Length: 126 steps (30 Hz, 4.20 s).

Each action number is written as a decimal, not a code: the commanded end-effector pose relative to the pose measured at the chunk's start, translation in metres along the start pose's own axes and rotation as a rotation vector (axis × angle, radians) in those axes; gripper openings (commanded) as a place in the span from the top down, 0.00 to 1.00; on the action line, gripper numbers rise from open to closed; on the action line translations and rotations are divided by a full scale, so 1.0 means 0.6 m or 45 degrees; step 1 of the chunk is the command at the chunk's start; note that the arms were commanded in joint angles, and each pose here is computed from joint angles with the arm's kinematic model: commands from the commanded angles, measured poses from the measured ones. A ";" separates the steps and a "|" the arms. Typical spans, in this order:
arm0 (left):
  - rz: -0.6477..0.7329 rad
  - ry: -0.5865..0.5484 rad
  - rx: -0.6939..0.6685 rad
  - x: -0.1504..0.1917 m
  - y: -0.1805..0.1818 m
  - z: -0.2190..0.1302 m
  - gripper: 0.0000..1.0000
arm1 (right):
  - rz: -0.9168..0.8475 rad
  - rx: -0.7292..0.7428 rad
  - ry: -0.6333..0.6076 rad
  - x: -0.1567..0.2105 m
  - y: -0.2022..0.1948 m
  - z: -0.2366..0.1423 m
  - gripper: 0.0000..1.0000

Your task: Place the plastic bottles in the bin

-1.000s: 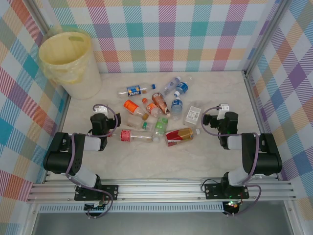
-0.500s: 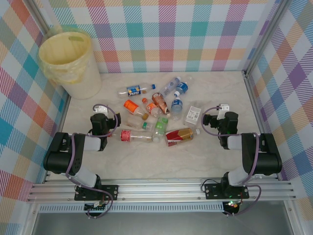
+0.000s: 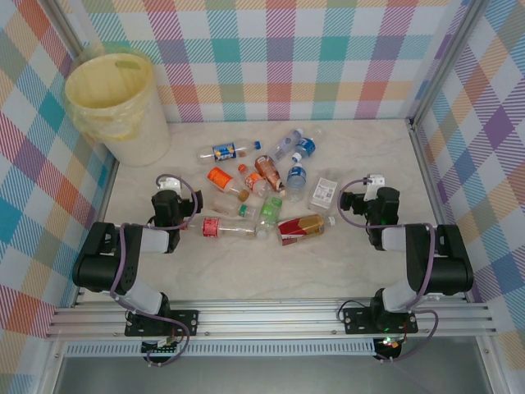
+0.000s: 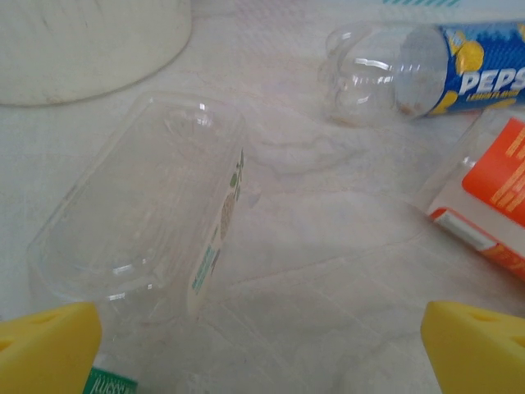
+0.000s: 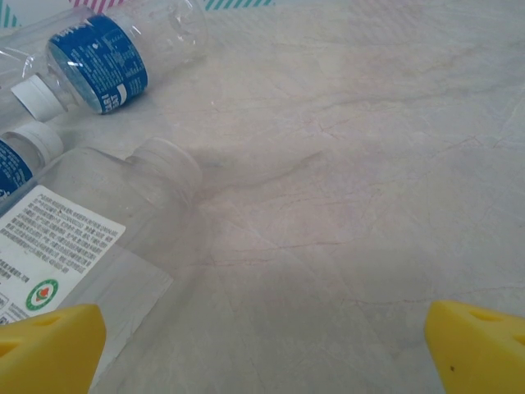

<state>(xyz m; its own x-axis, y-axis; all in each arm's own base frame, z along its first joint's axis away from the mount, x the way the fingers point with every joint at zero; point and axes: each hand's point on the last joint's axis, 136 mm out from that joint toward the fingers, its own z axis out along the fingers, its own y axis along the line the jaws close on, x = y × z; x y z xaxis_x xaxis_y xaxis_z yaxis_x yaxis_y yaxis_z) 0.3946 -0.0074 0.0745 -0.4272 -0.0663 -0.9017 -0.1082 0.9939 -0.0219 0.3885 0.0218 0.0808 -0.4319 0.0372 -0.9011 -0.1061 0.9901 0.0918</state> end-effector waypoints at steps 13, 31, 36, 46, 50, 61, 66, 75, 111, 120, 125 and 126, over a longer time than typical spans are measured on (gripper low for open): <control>-0.084 0.009 -0.081 -0.106 -0.010 -0.064 0.00 | 0.628 0.115 0.257 -0.074 0.007 -0.083 0.00; -0.814 0.373 0.141 -0.048 -0.079 -0.173 0.00 | 1.499 0.054 0.814 0.070 0.189 -0.196 0.00; -0.819 0.414 0.195 -0.031 -0.089 -0.185 0.00 | 1.654 0.132 0.828 0.069 0.211 -0.186 0.00; -0.805 0.411 0.250 -0.039 -0.102 -0.186 0.00 | 1.656 0.266 1.013 0.083 0.263 -0.146 0.00; -0.802 0.433 0.267 -0.035 -0.107 -0.184 0.00 | 1.652 0.339 1.013 0.093 0.264 -0.125 0.00; -0.754 0.494 0.371 -0.026 -0.140 -0.193 0.00 | 1.638 0.436 1.080 0.143 0.270 -0.094 0.06; -0.720 0.514 0.411 -0.027 -0.161 -0.192 0.00 | 1.613 0.461 1.104 0.158 0.273 -0.084 0.09; -0.560 0.547 0.475 -0.036 -0.200 -0.201 0.00 | 1.581 0.509 1.068 0.179 0.267 -0.088 0.19; -0.154 0.514 1.244 -0.131 -0.368 -0.301 0.00 | 0.879 -0.397 0.254 -0.202 0.377 -0.103 0.49; 0.077 0.549 1.391 -0.146 -0.410 -0.319 0.00 | 0.779 -0.672 0.267 -0.270 0.459 -0.107 0.49; 0.138 0.496 1.451 -0.163 -0.432 -0.313 0.00 | 0.714 -0.806 0.284 -0.289 0.500 -0.121 0.49; 0.152 0.492 1.455 -0.165 -0.436 -0.309 0.00 | 0.701 -0.838 0.283 -0.293 0.508 -0.124 0.49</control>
<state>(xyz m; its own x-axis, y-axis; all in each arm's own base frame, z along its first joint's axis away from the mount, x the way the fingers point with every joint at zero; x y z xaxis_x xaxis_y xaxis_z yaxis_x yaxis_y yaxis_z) 0.3027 -0.2660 0.2356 -0.6972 0.1560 -0.6997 0.6492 0.5515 -0.5239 0.3705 0.2860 0.2696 -0.7339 0.4496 -0.5091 -0.1615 0.6124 0.7738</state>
